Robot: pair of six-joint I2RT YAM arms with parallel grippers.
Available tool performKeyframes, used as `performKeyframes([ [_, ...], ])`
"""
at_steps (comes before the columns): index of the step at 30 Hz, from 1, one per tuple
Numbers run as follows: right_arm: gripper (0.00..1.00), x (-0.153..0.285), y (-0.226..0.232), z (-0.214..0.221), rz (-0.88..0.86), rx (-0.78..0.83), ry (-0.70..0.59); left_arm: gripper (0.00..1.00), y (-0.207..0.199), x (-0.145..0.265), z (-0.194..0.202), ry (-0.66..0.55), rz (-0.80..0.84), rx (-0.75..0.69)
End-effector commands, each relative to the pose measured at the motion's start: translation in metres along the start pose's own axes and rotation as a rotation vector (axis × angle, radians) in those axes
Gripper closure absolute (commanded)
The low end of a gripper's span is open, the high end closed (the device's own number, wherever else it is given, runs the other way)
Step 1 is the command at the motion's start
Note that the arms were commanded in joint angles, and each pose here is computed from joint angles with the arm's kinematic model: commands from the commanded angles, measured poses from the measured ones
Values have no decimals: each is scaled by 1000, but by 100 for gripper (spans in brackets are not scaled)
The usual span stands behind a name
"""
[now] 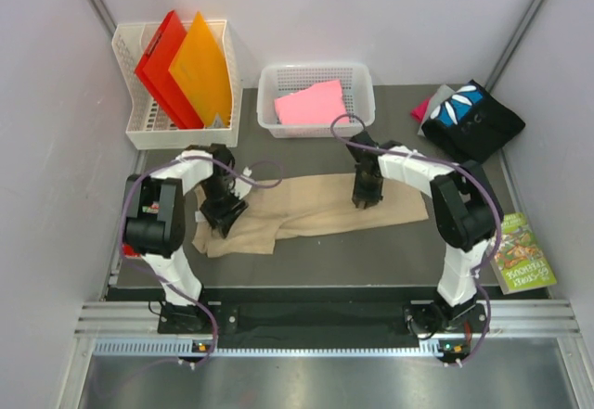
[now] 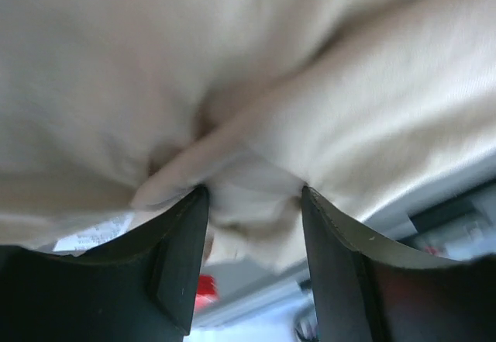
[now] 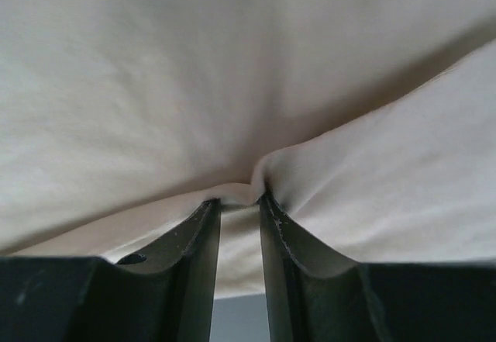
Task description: Fold and stack the t-shirts
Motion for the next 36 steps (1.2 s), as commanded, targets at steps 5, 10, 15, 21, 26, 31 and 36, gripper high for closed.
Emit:
performKeyframes([
  [5, 72, 24, -46, 29, 129, 28, 11, 42, -49, 31, 50, 43, 95, -33],
  [10, 71, 59, 1, 5, 34, 77, -70, 41, -34, 68, 18, -96, 30, 10],
  [15, 68, 86, 64, 15, -138, 126, -45, 40, -23, 72, 4, -149, -12, 50],
  [21, 67, 96, 117, 75, -361, 178, 120, 39, -4, 61, 27, -212, 71, 198],
  [26, 67, 87, 130, 102, -394, 187, 212, 39, 6, 53, 35, -234, 151, 288],
  [31, 68, 85, 135, 112, -405, 185, 242, 39, 8, 48, 27, -251, 199, 343],
  [36, 68, 84, 135, 120, -416, 178, 267, 37, 12, 49, 16, -271, 200, 368],
])
Point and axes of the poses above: each gripper's point midway between its finger pads, its own x axis back along the fingers, its own y axis along the line the jaws close on, z = x × y, the point moved 8 cm from there along x, back along the fingers, and after that the axes turned 5 degrees about -x, right-handed, at the moved point
